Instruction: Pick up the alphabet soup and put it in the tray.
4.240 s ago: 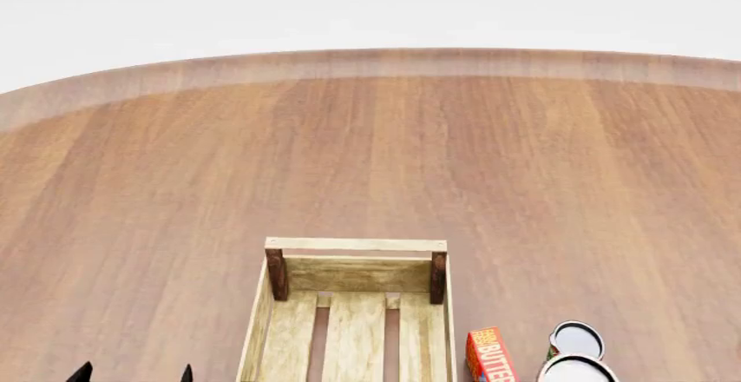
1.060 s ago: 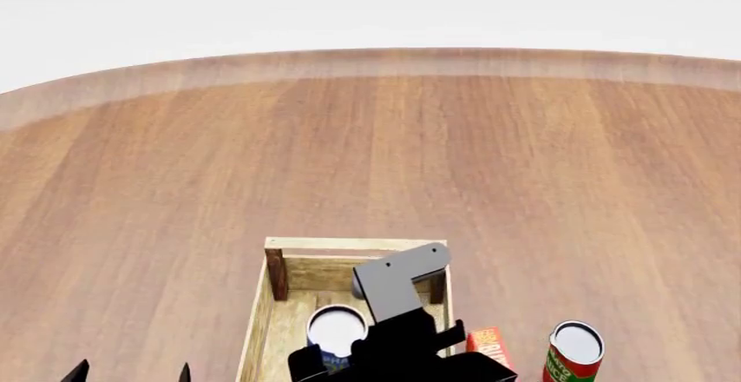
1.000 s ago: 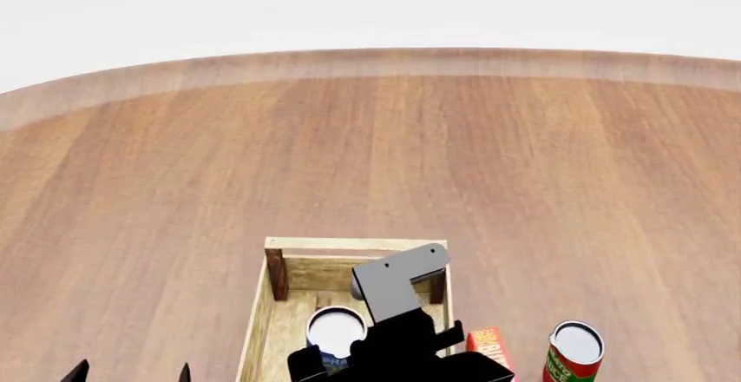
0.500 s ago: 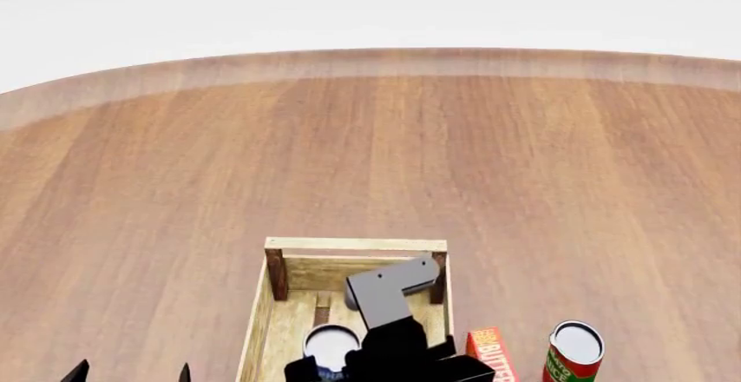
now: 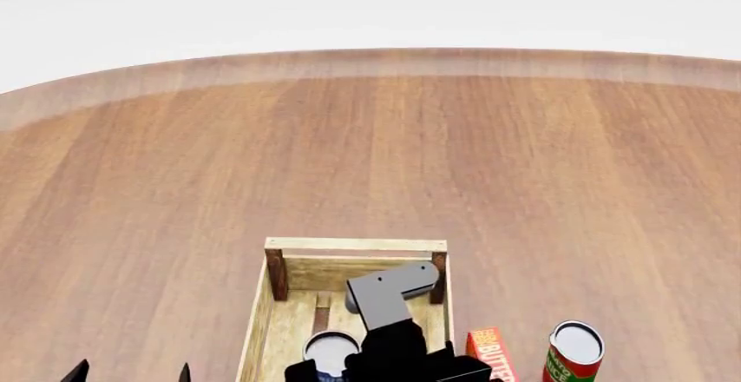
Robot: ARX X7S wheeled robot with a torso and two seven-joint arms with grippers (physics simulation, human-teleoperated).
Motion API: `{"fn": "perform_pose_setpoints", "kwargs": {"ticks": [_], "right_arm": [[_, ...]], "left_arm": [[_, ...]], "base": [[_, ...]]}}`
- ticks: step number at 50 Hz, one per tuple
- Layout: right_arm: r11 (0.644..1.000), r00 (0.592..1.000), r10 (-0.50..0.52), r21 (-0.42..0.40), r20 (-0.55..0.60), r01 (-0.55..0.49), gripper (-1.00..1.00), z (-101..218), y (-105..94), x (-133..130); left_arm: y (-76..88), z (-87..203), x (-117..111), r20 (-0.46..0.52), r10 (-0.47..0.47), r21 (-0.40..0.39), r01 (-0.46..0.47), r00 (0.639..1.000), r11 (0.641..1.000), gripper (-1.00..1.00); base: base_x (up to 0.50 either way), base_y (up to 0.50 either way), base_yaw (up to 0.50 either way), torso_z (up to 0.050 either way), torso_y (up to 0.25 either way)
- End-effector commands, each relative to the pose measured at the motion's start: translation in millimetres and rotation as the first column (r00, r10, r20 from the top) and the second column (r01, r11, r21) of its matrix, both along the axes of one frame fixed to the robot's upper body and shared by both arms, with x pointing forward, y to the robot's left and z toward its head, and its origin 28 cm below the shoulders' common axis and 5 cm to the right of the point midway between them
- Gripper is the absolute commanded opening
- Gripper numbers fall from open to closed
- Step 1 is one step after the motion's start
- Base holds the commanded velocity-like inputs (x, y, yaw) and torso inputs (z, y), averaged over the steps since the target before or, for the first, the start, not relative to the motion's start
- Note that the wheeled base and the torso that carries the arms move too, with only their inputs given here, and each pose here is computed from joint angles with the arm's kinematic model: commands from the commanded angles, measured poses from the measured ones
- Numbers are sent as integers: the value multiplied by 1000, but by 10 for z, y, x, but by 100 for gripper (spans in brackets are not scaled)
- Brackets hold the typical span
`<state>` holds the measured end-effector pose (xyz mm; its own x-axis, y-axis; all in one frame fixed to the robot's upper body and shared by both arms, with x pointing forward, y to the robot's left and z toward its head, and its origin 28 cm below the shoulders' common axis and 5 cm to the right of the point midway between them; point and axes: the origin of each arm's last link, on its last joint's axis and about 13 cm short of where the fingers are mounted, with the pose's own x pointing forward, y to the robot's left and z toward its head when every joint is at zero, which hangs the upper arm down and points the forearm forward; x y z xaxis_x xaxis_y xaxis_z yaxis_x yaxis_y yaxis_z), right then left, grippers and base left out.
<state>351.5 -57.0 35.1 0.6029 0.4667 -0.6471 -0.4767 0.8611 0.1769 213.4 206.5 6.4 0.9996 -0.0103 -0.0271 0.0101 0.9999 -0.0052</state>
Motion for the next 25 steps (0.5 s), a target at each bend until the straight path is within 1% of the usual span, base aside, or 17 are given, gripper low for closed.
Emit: {"fn": "perform_pose_setpoints", "kwargs": {"ticks": [1, 5, 6, 16, 25], "right_arm": [[1000, 1000, 6, 6, 4, -6, -100, 10, 16, 16], [1000, 1000, 15, 3, 9, -15, -100, 9, 20, 14], [1000, 1000, 8, 7, 7, -8, 100, 14, 18, 19], [1000, 999, 24, 10, 29, -24, 100, 82, 34, -17], [1000, 997, 22, 18, 77, -23, 100, 229, 13, -107]], "left_arm": [[1, 0, -2, 1, -1, 0, 1, 1000, 1000, 100], [1, 1, -1, 0, -1, 1, 1, 1000, 1000, 100], [2, 1, -2, 0, -1, 0, 1, 1000, 1000, 100], [2, 0, 1, 1, -1, 1, 1, 1000, 1000, 100], [2, 1, -1, 2, 0, 2, 0, 1000, 1000, 100]], "base": [[0, 0, 0, 0, 0], [0, 0, 1, 0, 0], [0, 3, 3, 0, 0], [0, 0, 0, 0, 0], [0, 0, 0, 0, 0]]}}
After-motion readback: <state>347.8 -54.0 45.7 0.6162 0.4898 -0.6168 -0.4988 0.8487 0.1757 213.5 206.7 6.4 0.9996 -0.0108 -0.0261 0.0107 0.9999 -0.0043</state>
